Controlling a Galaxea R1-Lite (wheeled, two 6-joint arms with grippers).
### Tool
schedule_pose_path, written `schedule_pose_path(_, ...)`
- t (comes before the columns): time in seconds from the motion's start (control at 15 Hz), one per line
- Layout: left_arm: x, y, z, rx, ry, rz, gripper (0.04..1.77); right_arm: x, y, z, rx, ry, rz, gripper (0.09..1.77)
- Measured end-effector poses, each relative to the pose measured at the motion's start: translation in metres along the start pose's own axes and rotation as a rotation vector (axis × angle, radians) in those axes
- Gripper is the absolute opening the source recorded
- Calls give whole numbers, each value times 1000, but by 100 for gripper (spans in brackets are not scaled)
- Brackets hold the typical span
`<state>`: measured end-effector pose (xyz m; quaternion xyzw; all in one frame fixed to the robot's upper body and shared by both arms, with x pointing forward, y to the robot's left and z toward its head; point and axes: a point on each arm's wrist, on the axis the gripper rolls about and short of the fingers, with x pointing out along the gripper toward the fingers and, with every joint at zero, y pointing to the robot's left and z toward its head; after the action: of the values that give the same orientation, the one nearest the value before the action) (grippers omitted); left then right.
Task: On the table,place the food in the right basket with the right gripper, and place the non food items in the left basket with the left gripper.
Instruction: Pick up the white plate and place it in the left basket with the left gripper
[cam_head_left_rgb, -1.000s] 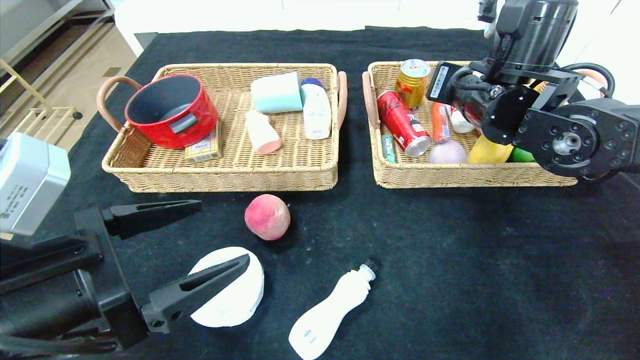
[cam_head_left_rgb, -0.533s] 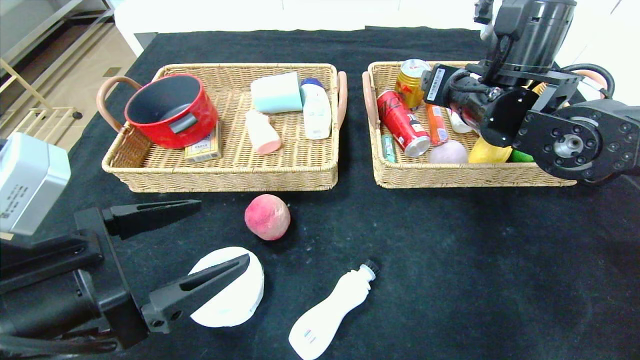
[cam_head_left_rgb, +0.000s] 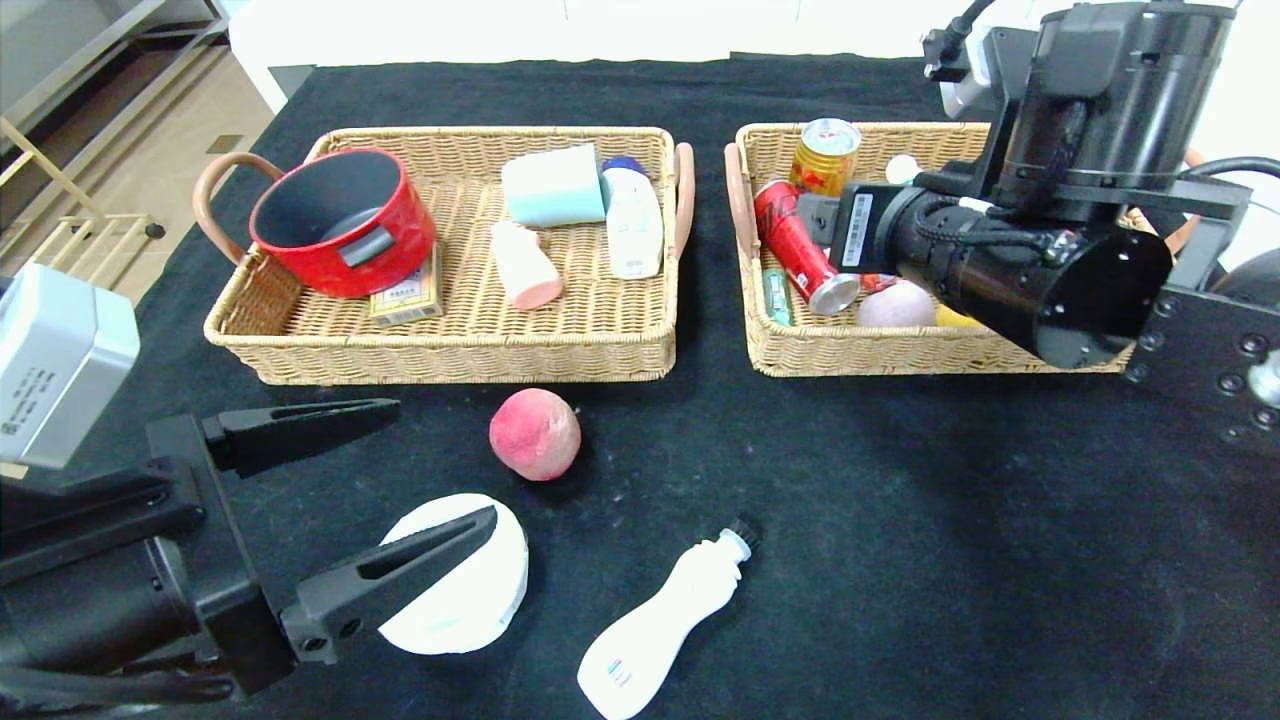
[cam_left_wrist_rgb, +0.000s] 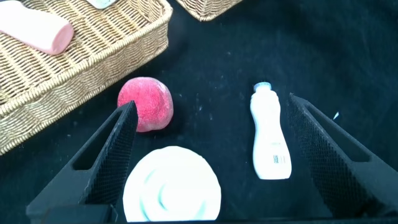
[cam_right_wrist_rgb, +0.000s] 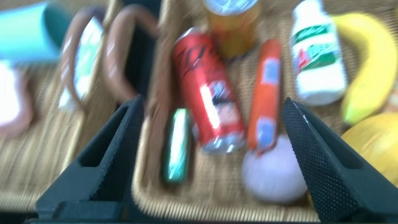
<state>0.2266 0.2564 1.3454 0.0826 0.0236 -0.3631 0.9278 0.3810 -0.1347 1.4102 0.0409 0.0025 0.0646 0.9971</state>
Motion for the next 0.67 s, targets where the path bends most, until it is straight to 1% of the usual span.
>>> schedule_pose_path(0.13,0,0,-1,-1,5,3,172,-20,-2,-9,-43,43,94,164)
schedule_pose_path(0.2,0,0,-1,-3,12,3,172,-30,-5,-14,-57,65,151,165)
schedule_pose_path(0.27,0,1,-1,-3,11,4,172,-40,-9,-17,-66,83,216,166)
schedule_pose_path(0.4,0,2,-1,-2,10,14,172,-61,-17,-24,-95,121,384,167)
schedule_pose_path(0.47,0,3,-1,-3,10,17,172,-71,-23,-27,-116,131,457,167)
schedule_pose_path(0.6,1,3,-1,-6,17,19,172,-87,-33,-32,-147,149,576,168)
schedule_pose_path(0.67,2,4,-2,-6,22,20,172,-95,-38,-35,-166,154,617,168)
